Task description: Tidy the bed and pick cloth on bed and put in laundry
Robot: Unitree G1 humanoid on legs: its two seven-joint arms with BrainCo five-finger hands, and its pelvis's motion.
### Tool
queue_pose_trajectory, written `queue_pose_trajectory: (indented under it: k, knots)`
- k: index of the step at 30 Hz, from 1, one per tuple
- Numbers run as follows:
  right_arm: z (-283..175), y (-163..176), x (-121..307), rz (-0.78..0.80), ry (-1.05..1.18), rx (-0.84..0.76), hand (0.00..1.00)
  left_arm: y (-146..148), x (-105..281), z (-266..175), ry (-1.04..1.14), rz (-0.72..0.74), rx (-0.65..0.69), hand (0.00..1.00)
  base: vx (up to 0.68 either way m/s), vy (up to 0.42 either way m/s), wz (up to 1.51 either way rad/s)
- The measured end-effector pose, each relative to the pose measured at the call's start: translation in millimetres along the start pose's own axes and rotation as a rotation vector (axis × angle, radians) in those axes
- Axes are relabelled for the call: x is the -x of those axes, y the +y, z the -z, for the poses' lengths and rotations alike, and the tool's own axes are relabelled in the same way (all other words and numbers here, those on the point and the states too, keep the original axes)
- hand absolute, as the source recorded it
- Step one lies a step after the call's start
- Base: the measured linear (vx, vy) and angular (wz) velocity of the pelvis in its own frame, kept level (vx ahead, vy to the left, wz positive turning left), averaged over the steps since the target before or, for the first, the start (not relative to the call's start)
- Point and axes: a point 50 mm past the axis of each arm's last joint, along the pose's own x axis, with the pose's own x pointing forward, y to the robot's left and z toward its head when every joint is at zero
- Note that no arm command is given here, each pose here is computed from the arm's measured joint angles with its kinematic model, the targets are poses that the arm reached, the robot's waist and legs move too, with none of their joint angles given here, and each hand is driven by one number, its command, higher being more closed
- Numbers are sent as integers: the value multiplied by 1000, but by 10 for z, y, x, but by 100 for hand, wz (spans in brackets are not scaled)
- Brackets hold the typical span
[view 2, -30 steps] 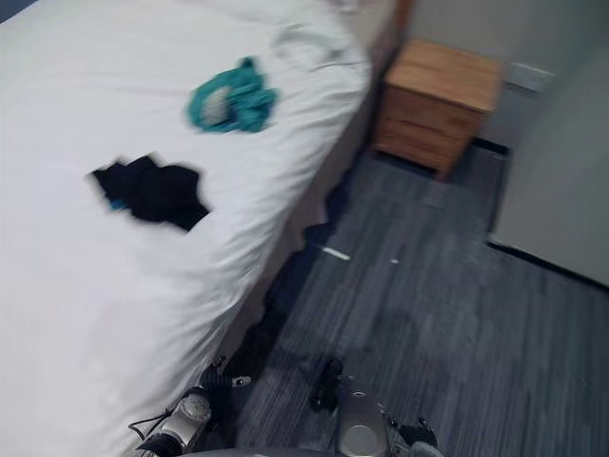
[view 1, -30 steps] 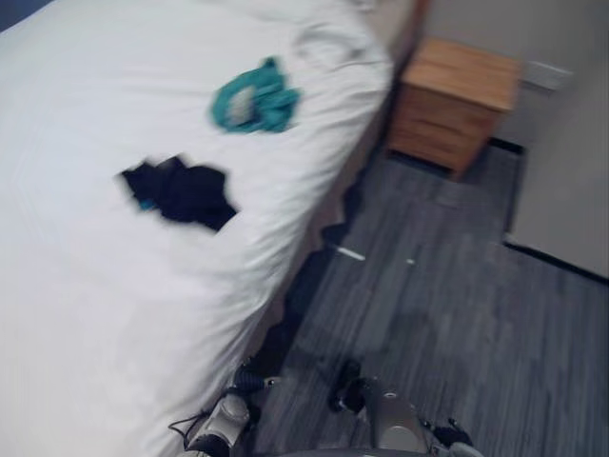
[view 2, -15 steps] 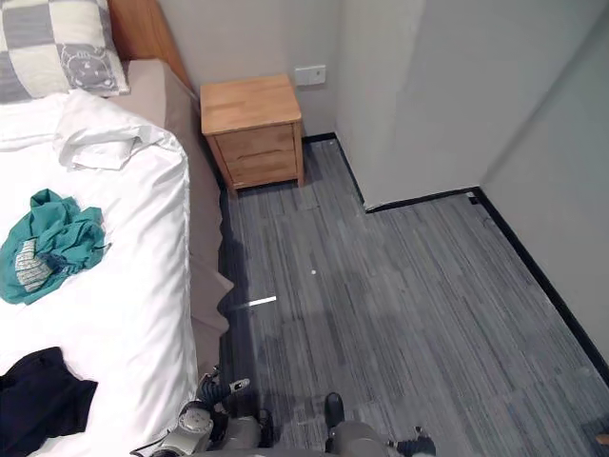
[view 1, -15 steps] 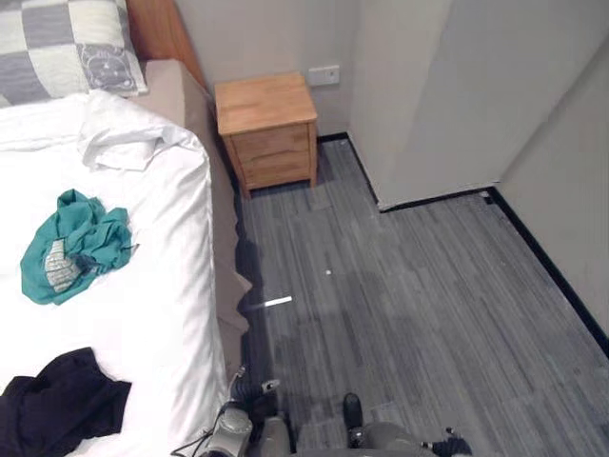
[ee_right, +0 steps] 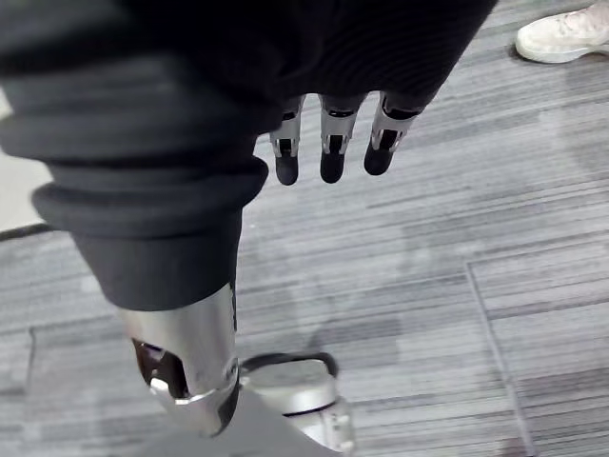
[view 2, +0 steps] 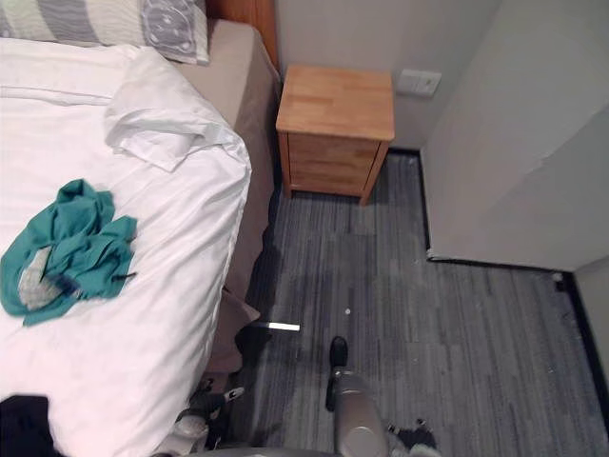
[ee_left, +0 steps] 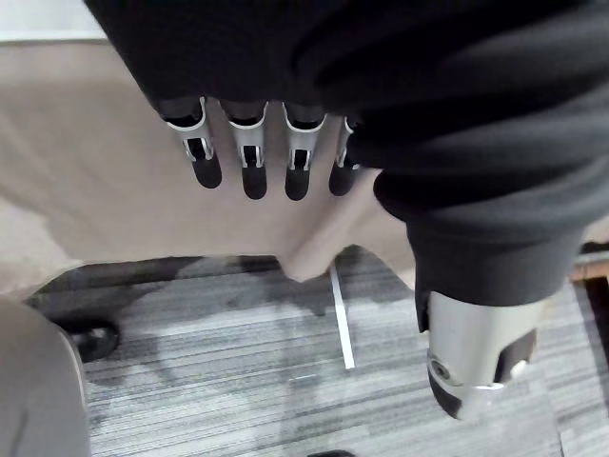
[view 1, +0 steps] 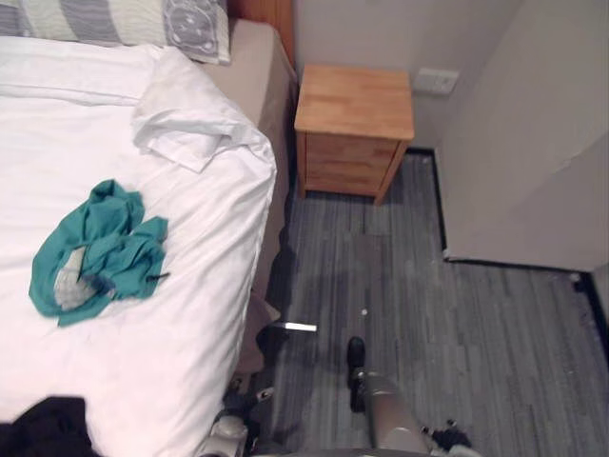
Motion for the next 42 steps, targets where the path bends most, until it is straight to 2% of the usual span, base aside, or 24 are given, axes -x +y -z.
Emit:
queue_pose_trajectory:
  k: [5, 9, 12, 19, 22, 25, 29, 33, 39, 42]
  knots:
    - [-46, -42, 17, 12, -36, -25, 0, -30, 38, -5, -14, -13, 97, 0, 475, -223, -12]
    - [-78, 28, 25, 9, -47, -8, 0, 84, 21, -169, -91, -53, 125, 0, 531, -44, -68]
    - [-83, 104, 23, -7, -36, -12, 0, 146, 7, -268, -137, -66, 108, 0, 430, 63, -52]
    - [-16, 111, 4, -12, 3, 61, 0, 107, -6, -182, -107, -36, 22, 0, 536, 207, 32]
    - [36, 123, 12, -24, 19, 93, 0, 36, -1, -165, -104, 19, -35, 0, 555, 4, 138]
    - [7, 117, 7, -29, -2, 143, 0, -49, 16, -167, -98, 37, -19, 0, 388, -158, 150]
    - [86, 53, 17, -15, 17, 150, 0, -156, 40, -169, -85, 46, 28, 0, 299, -324, 228]
    - [78, -88, 15, 26, 6, 131, 0, -105, 39, -148, -61, 7, 129, 0, 195, -525, 234]
    - [-349, 10, 16, 24, -151, 19, 0, -26, 36, -110, -49, -22, 171, 0, -29, -306, 185]
    - [-612, -42, 60, 61, -250, -102, 0, 20, 46, -21, -24, -35, 161, 0, -65, -4, 106]
